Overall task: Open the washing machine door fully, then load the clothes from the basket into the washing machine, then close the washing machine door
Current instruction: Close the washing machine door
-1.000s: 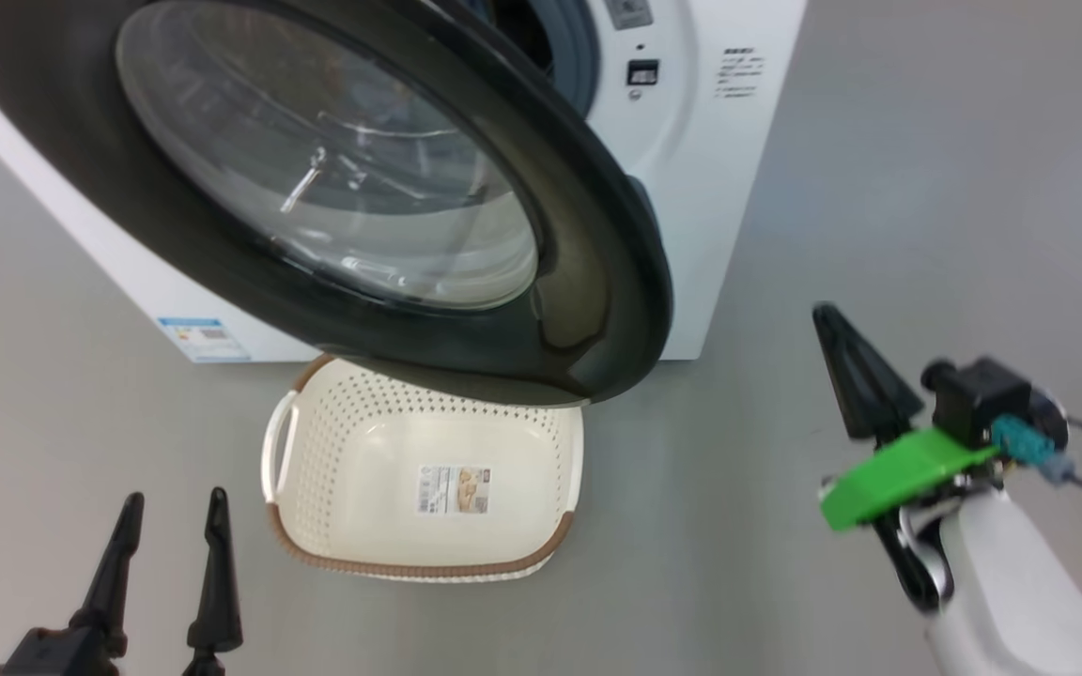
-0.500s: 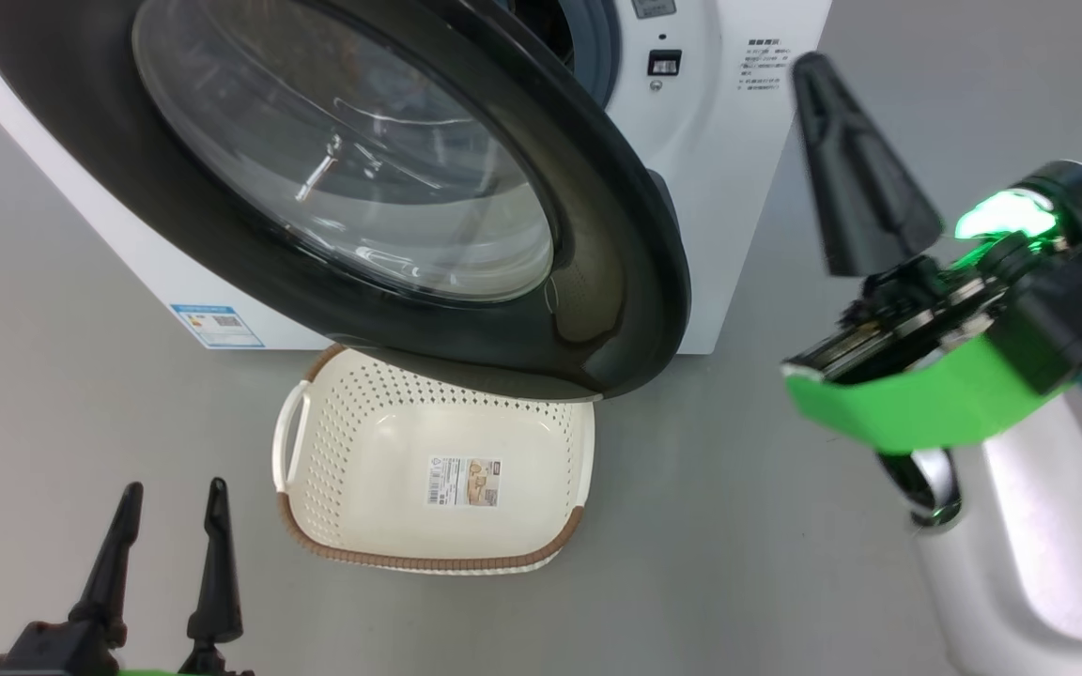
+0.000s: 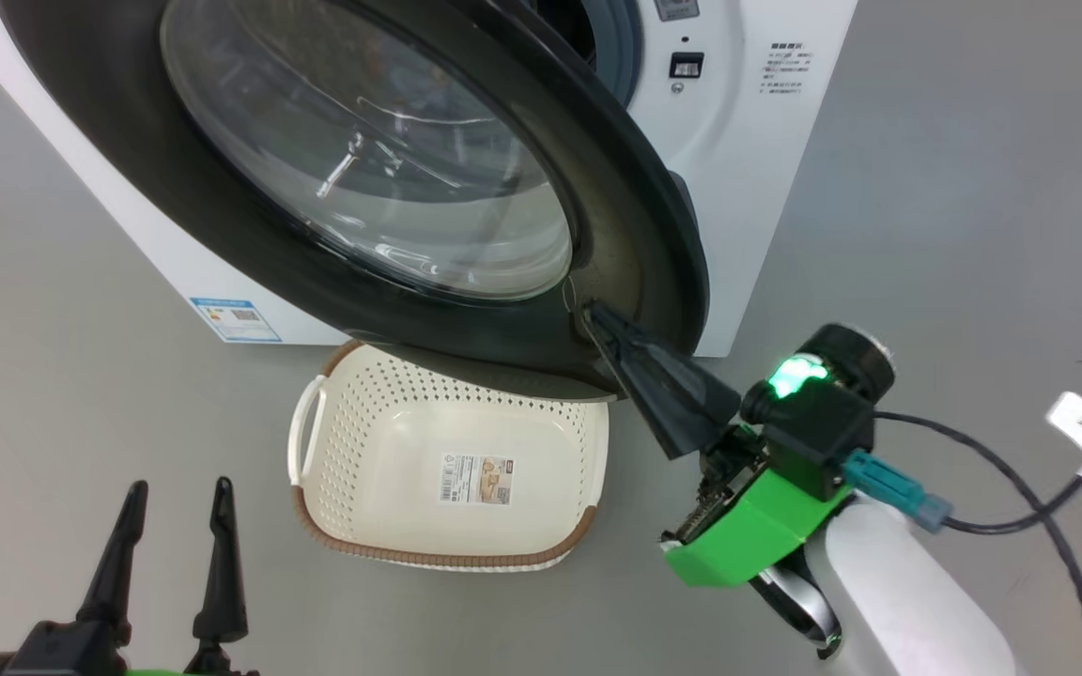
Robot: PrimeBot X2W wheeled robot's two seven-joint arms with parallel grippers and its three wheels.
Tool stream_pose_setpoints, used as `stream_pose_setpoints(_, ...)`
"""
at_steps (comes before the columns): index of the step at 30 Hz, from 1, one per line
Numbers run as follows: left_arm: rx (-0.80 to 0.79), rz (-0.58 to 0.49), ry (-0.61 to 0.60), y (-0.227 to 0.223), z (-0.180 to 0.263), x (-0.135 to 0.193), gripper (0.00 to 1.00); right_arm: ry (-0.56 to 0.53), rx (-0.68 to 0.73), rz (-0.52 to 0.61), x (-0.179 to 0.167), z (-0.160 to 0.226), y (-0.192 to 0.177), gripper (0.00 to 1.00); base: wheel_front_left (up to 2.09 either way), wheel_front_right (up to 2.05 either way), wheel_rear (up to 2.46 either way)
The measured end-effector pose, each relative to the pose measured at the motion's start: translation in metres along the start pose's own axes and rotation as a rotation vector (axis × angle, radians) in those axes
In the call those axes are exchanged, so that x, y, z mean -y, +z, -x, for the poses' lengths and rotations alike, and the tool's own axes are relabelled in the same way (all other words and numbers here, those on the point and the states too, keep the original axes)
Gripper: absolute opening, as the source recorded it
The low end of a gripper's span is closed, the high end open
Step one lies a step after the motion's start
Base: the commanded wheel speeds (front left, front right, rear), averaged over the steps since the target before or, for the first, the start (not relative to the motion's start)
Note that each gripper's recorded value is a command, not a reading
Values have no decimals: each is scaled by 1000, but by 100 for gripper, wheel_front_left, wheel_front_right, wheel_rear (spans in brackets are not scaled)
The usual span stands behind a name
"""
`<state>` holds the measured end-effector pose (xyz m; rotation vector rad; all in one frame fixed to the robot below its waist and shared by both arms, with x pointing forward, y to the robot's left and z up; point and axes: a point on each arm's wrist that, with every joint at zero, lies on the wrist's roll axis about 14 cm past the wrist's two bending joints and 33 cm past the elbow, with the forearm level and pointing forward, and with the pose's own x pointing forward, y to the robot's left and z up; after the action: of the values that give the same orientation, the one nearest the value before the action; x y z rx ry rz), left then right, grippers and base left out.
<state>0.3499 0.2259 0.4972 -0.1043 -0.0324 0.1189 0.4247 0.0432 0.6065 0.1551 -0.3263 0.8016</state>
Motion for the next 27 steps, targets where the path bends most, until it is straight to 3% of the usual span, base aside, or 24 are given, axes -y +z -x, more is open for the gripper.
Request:
stream_pose_setpoints(8, -19, -5, 4, -6, -2, 0, 100, -54, -161, -30, 22, 9, -60, 0, 0, 0, 0)
stream_pose_setpoints(27, -27, -6, 13, -12, -11, 0, 100, -139, -221, -21, 65, 2, -90, 0, 0, 0, 0)
